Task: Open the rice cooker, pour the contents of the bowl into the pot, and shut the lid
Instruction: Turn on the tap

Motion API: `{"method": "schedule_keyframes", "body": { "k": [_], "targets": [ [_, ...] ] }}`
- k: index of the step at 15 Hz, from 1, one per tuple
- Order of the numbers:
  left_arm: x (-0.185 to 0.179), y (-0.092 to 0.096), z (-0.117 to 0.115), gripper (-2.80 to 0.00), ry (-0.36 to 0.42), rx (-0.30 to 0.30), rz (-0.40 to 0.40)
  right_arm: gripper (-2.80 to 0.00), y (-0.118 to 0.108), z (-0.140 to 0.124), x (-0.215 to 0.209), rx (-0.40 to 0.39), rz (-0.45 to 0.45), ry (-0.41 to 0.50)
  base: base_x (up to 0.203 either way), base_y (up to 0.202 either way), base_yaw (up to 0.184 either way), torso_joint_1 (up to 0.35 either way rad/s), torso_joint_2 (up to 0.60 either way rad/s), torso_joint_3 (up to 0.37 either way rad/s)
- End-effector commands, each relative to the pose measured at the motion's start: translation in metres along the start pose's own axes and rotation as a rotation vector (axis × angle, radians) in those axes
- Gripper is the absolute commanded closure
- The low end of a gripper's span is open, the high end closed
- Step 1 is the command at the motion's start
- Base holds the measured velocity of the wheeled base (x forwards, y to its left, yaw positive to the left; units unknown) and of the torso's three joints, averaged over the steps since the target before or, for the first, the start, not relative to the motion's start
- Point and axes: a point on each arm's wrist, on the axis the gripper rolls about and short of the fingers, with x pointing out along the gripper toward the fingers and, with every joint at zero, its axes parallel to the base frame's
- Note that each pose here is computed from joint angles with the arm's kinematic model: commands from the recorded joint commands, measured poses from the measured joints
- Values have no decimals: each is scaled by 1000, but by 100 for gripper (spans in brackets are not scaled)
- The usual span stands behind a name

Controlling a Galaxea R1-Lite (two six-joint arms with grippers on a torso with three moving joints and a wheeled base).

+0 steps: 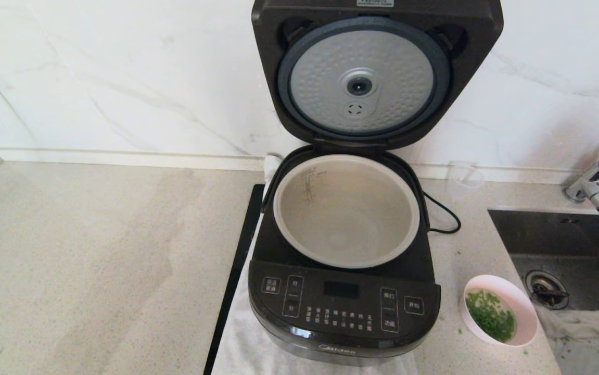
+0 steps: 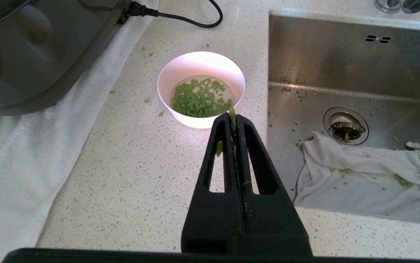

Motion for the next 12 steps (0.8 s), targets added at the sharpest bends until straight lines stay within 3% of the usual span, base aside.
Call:
{"method": "schedule_keyframes", "body": {
  "k": [1, 7, 12],
  "targets": [
    [0, 0, 0, 0, 0, -12, 4, 0, 0, 0, 0, 0, 0, 0, 0, 0, 0, 0, 0, 0],
    [0, 0, 0, 0, 0, -13, 4, 0, 0, -1, 0, -48, 0, 7, 0, 0, 0, 0, 0, 0],
    [0, 0, 0, 0, 0, -14, 4, 0, 0, 0, 0, -8, -8, -7, 0, 0, 0, 0, 0, 0]
  ]
}}
